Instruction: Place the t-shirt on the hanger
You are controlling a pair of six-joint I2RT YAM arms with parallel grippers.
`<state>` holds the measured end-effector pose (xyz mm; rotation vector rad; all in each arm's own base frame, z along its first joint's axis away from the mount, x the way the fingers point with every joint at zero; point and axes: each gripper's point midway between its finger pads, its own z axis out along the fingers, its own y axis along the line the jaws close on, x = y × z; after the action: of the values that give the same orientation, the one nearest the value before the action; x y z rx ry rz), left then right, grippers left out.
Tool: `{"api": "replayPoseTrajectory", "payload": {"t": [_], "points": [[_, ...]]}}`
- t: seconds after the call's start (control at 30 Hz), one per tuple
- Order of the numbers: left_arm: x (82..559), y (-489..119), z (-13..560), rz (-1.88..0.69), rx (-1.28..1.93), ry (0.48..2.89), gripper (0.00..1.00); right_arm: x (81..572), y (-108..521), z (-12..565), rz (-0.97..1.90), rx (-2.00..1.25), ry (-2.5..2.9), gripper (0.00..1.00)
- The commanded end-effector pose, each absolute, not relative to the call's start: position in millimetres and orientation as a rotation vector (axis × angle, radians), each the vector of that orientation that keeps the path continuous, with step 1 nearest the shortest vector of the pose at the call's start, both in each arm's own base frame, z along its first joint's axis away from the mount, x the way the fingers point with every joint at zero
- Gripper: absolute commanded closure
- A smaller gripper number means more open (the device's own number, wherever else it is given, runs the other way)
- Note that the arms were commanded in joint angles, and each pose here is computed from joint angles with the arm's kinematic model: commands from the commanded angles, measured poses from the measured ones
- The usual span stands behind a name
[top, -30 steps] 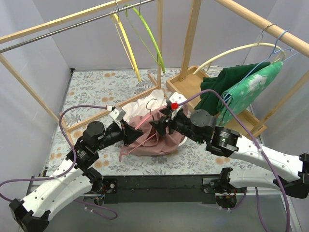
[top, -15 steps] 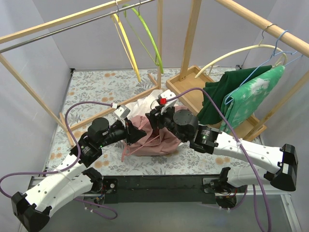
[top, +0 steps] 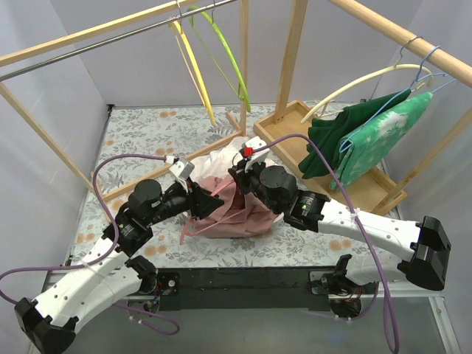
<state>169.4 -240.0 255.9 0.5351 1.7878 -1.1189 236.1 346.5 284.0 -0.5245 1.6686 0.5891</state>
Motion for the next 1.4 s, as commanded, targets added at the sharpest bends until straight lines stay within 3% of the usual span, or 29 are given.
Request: {"api": "replayPoseTrajectory", "payload": {"t": [0.0, 0.03, 0.17, 0.3, 0.37, 0.53, 0.6, 0.83, 1.17, 1.37], "points": [[183, -230, 303, -1.081, 0.406, 1.683, 0.59, 243, 335, 304, 0.617, -0.422, 1.593, 0.99], [187, -227, 306, -1.065, 0.362, 1.695, 0.5, 242, 332, 301, 0.609, -0.423, 1.589, 0.99], [197, -219, 309, -1.042, 0.195, 1.809, 0.35, 236, 316, 303, 0.608, -0.422, 1.539, 0.99], [206, -214, 300, -0.983, 0.066, 1.954, 0.27, 227, 309, 307, 0.643, -0.444, 1.476, 0.99], [205, -215, 283, -0.955, 0.067, 2.042, 0.27, 221, 306, 311, 0.666, -0.458, 1.432, 0.99], [191, -215, 231, -0.876, 0.143, 2.277, 0.43, 219, 300, 317, 0.67, -0.451, 1.393, 0.99], [186, -214, 216, -0.864, 0.17, 2.324, 0.45, 218, 299, 318, 0.673, -0.45, 1.388, 0.99], [179, -212, 181, -0.805, 0.205, 2.406, 0.46, 218, 301, 321, 0.682, -0.449, 1.379, 0.99], [179, -238, 168, -0.908, 0.298, 2.38, 0.48, 220, 301, 322, 0.678, -0.437, 1.38, 0.99], [181, -241, 149, -0.818, 0.314, 2.414, 0.51, 220, 302, 324, 0.683, -0.432, 1.379, 0.99]]}}
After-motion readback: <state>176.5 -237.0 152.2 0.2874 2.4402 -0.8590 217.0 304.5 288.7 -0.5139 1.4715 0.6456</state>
